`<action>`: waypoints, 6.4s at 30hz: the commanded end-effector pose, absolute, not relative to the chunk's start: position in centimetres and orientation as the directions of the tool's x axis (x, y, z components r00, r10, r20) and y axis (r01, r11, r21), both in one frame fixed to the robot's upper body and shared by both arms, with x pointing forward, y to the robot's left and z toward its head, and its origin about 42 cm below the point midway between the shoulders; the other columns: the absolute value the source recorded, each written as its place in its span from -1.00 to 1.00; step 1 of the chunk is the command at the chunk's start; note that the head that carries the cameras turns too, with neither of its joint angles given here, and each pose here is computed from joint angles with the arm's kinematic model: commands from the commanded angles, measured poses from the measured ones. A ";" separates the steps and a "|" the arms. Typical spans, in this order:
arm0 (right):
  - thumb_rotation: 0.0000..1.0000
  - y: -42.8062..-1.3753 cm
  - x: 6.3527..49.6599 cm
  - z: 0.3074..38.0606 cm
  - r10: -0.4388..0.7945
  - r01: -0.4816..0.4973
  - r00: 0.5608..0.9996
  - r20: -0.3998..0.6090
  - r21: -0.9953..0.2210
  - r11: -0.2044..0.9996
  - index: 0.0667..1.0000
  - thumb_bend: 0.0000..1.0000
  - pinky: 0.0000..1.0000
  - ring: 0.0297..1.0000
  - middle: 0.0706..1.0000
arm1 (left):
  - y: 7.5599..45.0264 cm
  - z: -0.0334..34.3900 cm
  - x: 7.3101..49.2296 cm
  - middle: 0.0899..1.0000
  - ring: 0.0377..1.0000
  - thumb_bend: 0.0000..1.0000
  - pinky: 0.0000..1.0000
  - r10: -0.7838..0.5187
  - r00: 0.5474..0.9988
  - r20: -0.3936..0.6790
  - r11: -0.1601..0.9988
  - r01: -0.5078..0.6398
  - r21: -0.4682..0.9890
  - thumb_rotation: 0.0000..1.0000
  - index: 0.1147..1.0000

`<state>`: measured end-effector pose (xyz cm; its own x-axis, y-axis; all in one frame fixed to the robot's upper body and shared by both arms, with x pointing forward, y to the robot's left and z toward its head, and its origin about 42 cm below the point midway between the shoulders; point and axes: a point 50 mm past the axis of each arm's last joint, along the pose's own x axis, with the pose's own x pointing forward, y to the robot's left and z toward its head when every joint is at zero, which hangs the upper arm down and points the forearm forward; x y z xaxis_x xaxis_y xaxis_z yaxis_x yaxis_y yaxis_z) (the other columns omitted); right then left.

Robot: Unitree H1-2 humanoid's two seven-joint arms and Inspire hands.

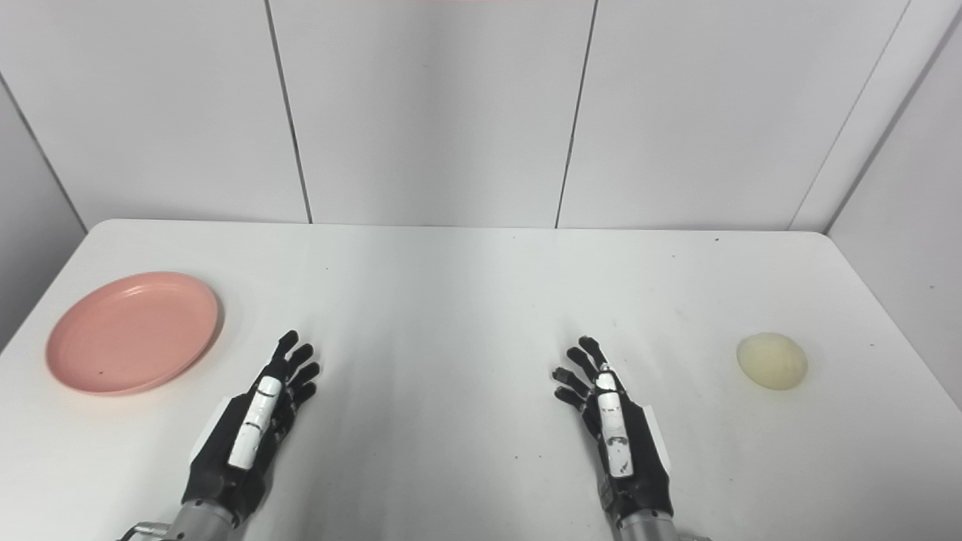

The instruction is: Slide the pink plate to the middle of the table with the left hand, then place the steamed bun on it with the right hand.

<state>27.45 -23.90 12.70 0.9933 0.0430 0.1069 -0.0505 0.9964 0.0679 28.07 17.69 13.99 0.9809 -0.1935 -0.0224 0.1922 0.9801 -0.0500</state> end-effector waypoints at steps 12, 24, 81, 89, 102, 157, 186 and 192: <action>1.00 -27.6 28.5 10.2 0.044 -0.052 0.991 0.126 0.062 0.997 0.90 0.43 0.74 0.73 0.86 | 13.8 12.1 29.7 0.97 0.92 0.21 0.99 -0.193 0.979 0.061 0.981 0.194 -0.014 0.84 1.00; 1.00 -29.5 29.8 8.4 0.050 -0.058 0.993 0.110 0.074 0.996 0.96 0.33 0.84 0.81 0.93 | 12.0 10.2 30.9 0.94 0.86 0.15 0.85 -0.174 0.982 0.077 0.985 0.172 0.033 0.89 1.00; 1.00 -28.3 28.2 10.1 0.022 -0.039 0.992 0.127 0.131 0.991 0.84 0.53 0.73 0.73 0.84 | 41.2 26.3 41.6 0.84 0.88 0.69 0.90 0.405 0.796 0.450 0.884 -0.467 0.030 0.92 0.90; 0.98 -28.4 28.3 10.0 0.023 -0.041 0.991 0.134 0.140 0.989 0.81 0.53 0.68 0.70 0.81 | 44.3 22.9 42.2 0.80 0.86 0.57 0.88 0.460 0.821 0.338 0.874 -0.487 -0.005 0.88 0.89; 0.96 -28.5 27.7 10.6 0.018 -0.035 0.991 0.135 0.118 0.992 0.75 0.58 0.61 0.66 0.78 | 45.1 17.5 41.6 0.85 0.84 0.45 0.86 0.509 0.840 0.187 0.857 -0.515 -0.020 0.90 0.97; 0.83 -25.4 26.7 13.1 0.058 -0.071 0.985 0.163 0.076 0.995 0.78 0.43 0.53 0.61 0.79 | 31.2 17.6 43.6 0.80 0.79 0.46 0.77 0.111 0.992 0.055 0.994 -0.110 -0.022 0.85 0.88; 0.91 -19.8 27.3 14.1 0.033 -0.037 0.985 0.171 0.018 0.999 0.68 0.36 0.46 0.52 0.68 | 23.7 17.7 44.9 0.79 0.79 0.49 0.80 -0.087 0.995 0.041 0.991 0.091 -0.102 0.85 0.89; 0.95 -19.0 27.2 14.3 0.029 -0.029 0.985 0.168 0.001 1.000 0.69 0.29 0.42 0.51 0.66 | 22.3 17.5 44.8 0.80 0.81 0.47 0.84 -0.118 0.992 0.039 0.981 0.123 -0.149 0.81 0.89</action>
